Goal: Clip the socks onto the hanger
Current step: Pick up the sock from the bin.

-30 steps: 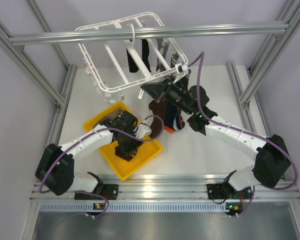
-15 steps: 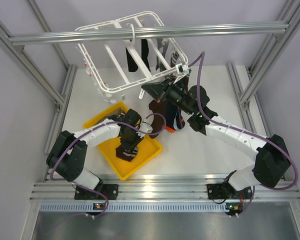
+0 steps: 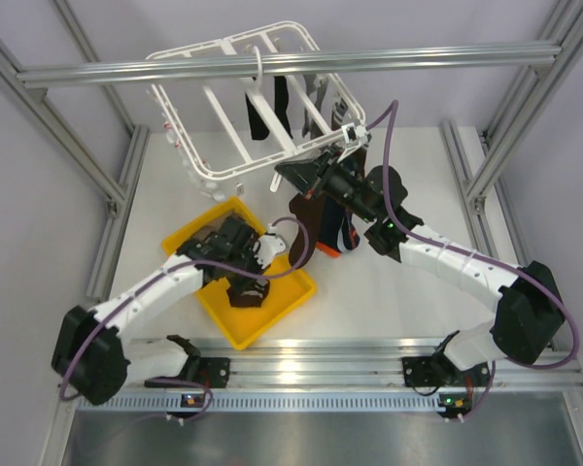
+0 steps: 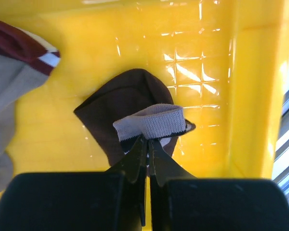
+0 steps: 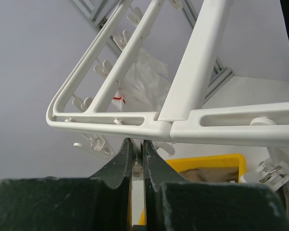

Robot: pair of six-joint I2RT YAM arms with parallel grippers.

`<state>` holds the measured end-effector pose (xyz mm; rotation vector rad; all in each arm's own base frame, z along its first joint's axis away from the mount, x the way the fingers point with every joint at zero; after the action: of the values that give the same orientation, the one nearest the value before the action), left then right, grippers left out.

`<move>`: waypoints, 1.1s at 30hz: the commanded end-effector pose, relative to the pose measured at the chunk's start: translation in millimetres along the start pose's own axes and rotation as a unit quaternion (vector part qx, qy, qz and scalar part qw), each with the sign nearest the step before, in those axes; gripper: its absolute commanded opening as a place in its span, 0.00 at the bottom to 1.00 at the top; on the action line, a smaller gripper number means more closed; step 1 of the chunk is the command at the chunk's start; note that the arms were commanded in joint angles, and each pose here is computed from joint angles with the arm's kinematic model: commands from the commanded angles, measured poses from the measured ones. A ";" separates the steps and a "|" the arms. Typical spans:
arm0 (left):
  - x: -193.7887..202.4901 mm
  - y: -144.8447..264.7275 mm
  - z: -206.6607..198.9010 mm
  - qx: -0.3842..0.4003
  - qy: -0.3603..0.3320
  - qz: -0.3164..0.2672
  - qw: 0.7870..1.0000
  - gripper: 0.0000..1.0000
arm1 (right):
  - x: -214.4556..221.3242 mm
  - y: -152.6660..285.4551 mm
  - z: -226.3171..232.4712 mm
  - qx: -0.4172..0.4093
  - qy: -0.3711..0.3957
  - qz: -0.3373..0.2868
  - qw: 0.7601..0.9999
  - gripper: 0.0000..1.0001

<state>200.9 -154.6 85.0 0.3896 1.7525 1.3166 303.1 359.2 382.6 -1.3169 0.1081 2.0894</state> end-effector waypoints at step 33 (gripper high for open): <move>-153.5 186.2 21.8 -0.295 -0.241 -0.523 0.763 0.00 | -29.9 -2.9 12.9 -0.022 0.006 -0.036 0.999 0.00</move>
<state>257.8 -165.8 288.1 -0.4671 0.8722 0.8178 301.4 360.0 382.5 -1.3203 0.1005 2.1000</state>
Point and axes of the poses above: each gripper's point midway between its finger pads, its own y axis back along the fingers, its own z axis along the line the jaws close on, x = y × z, the point moved 1 cm from there along y, back along the fingers, and after that the axes turned 4 degrees about y, right-handed, at the moved point
